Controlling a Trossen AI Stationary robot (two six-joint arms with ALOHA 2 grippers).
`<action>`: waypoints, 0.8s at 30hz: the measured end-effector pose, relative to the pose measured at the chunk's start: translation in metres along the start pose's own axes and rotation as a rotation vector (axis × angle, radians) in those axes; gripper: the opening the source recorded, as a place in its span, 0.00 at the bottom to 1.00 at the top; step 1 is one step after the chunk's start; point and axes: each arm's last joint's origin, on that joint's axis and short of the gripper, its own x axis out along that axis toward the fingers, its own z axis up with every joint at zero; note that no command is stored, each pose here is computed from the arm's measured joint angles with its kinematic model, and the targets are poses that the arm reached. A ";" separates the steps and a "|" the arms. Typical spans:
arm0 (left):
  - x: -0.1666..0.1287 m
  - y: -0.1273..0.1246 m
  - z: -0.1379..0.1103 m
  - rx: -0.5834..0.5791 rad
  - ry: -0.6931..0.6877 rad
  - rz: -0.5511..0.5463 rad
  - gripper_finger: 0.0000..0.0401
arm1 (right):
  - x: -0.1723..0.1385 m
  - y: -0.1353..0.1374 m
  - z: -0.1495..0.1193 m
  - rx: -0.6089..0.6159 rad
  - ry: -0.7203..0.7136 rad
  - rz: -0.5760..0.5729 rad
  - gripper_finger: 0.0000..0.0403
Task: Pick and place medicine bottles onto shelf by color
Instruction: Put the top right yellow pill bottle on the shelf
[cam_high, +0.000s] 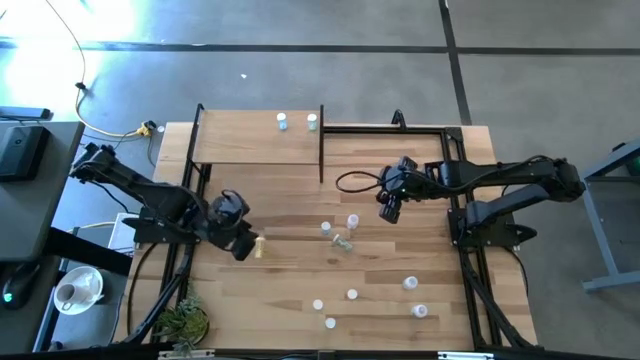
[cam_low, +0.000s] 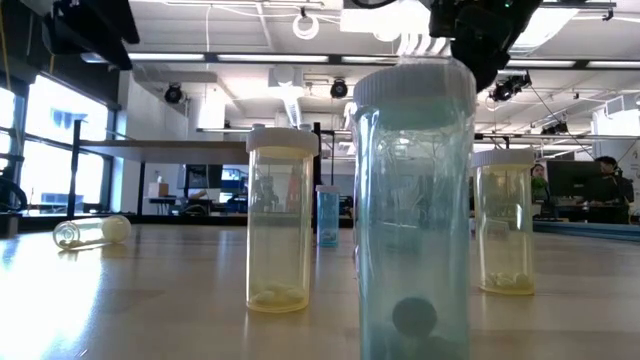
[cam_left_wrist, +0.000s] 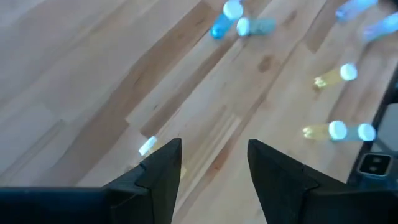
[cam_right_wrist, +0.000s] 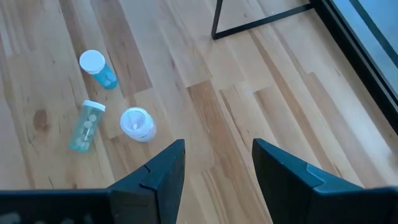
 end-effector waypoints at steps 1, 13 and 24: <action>0.004 -0.003 -0.002 -0.003 0.008 0.012 0.43 | 0.000 0.000 0.000 0.000 0.001 0.000 0.44; 0.054 -0.019 -0.023 -0.025 0.163 0.210 0.43 | 0.000 0.000 -0.001 -0.002 0.009 -0.003 0.44; 0.086 -0.019 -0.026 -0.047 0.200 0.347 0.43 | 0.000 0.000 -0.002 -0.004 0.018 -0.005 0.44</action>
